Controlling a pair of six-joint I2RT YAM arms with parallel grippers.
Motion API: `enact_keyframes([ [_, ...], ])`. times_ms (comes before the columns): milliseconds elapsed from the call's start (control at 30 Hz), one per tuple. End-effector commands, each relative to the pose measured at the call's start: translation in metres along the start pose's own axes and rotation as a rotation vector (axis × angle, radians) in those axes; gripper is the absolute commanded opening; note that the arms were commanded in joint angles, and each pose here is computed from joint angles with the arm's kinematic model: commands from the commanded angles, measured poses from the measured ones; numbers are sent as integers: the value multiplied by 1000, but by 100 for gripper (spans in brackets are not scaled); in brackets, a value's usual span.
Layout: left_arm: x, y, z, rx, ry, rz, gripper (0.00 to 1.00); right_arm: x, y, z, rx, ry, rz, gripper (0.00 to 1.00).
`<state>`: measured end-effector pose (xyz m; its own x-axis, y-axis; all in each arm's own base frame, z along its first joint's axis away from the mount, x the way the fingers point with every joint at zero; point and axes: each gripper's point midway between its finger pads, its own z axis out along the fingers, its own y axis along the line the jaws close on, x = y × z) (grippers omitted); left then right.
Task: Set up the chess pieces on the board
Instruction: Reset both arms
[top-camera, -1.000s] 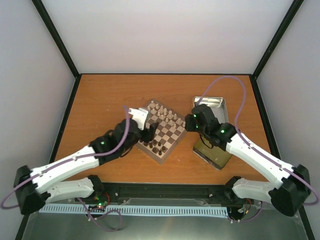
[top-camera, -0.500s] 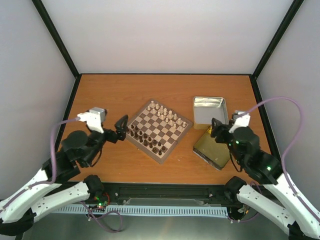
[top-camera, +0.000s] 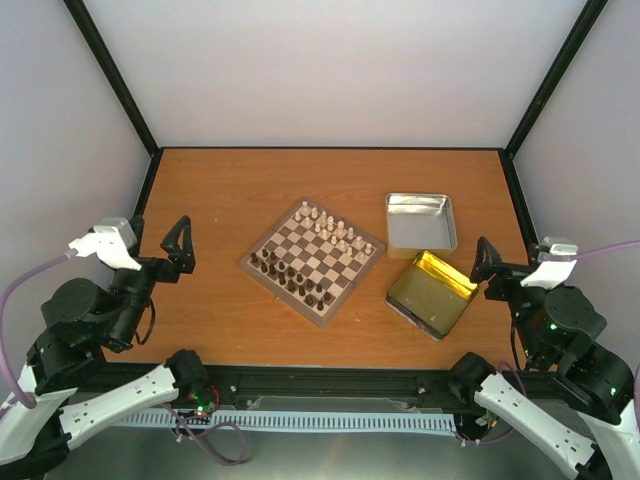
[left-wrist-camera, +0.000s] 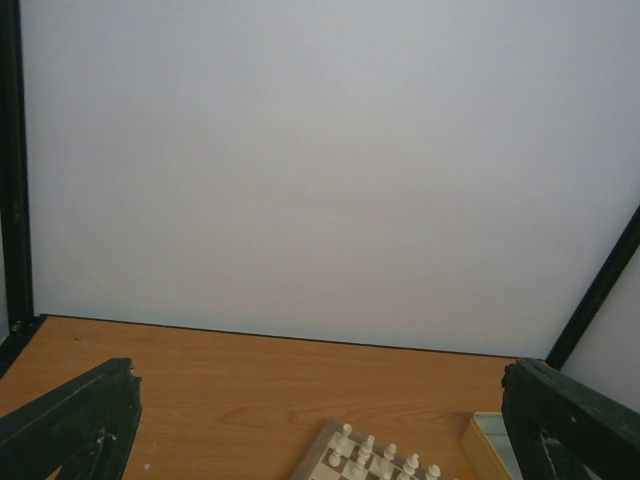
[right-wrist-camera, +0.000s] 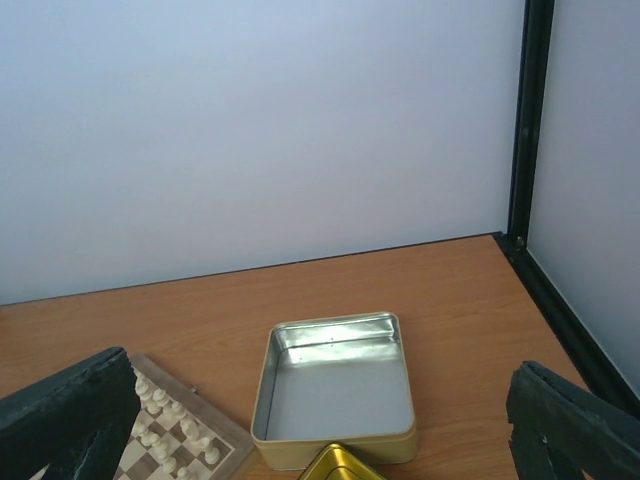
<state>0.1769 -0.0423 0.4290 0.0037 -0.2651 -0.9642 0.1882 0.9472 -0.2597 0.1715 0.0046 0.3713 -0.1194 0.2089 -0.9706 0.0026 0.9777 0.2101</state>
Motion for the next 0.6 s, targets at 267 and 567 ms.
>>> enact_keyframes([
  [267, -13, 20, -17, -32, 5, -3, 100, -6, -9, -23, -58, -45, 15, 100],
  [567, -16, 22, -22, -16, -16, -11, 100, -7, -7, -23, -69, -51, 24, 100],
])
